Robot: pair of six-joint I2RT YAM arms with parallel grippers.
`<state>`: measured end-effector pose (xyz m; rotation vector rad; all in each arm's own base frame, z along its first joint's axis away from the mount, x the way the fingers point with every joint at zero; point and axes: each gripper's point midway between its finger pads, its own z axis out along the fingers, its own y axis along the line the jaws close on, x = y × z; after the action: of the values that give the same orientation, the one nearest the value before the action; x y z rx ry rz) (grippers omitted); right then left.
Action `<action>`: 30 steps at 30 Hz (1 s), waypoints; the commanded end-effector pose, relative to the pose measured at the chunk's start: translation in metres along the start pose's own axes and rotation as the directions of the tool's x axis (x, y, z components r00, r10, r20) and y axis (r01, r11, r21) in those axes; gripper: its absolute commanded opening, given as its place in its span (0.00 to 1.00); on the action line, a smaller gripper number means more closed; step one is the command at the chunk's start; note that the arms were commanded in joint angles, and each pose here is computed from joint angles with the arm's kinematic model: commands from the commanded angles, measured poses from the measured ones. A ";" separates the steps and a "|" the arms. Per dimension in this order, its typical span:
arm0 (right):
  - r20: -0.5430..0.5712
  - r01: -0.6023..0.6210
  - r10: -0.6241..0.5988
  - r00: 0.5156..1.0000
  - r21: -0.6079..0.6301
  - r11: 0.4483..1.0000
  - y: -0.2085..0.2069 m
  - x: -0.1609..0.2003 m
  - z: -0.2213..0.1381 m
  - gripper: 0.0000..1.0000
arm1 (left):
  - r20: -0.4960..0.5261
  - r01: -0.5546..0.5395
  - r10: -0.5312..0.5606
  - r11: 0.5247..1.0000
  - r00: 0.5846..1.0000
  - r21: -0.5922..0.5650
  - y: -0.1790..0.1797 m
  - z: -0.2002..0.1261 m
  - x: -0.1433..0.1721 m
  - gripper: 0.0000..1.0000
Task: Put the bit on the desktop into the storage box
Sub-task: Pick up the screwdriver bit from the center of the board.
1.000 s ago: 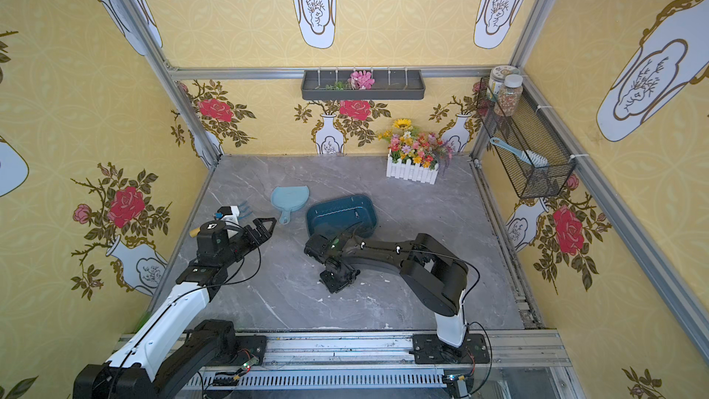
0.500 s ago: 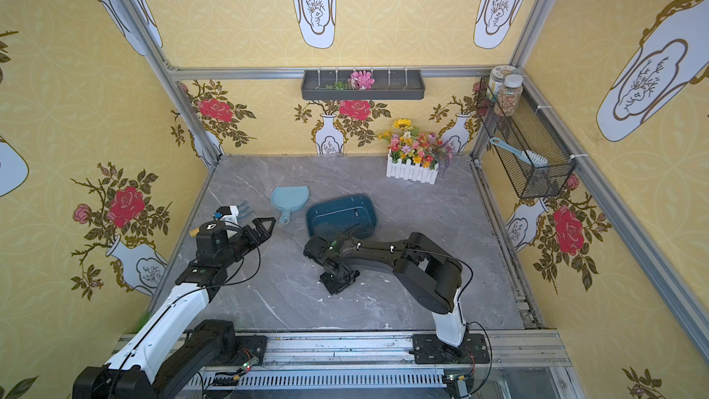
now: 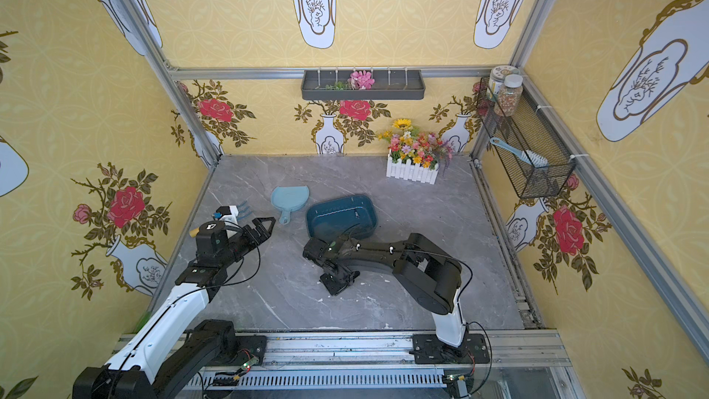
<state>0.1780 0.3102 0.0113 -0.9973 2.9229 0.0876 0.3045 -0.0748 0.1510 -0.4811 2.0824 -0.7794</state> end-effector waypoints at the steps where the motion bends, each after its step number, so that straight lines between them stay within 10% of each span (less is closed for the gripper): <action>1: -0.024 -0.004 0.003 1.000 -0.017 1.000 0.004 0.006 0.000 0.15 | 0.013 -0.020 0.020 1.000 1.000 0.006 -0.002 0.000 -0.004 1.00; 30: 0.148 0.013 -0.007 0.989 -0.039 0.999 -0.011 -0.032 -0.078 0.13 | 0.008 -0.022 0.022 1.000 1.000 0.006 -0.006 0.003 -0.008 1.00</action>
<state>0.2015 0.3204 0.0819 -0.9440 2.8168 0.2352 0.3104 -0.0747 0.1543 -0.4700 2.0865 -0.7673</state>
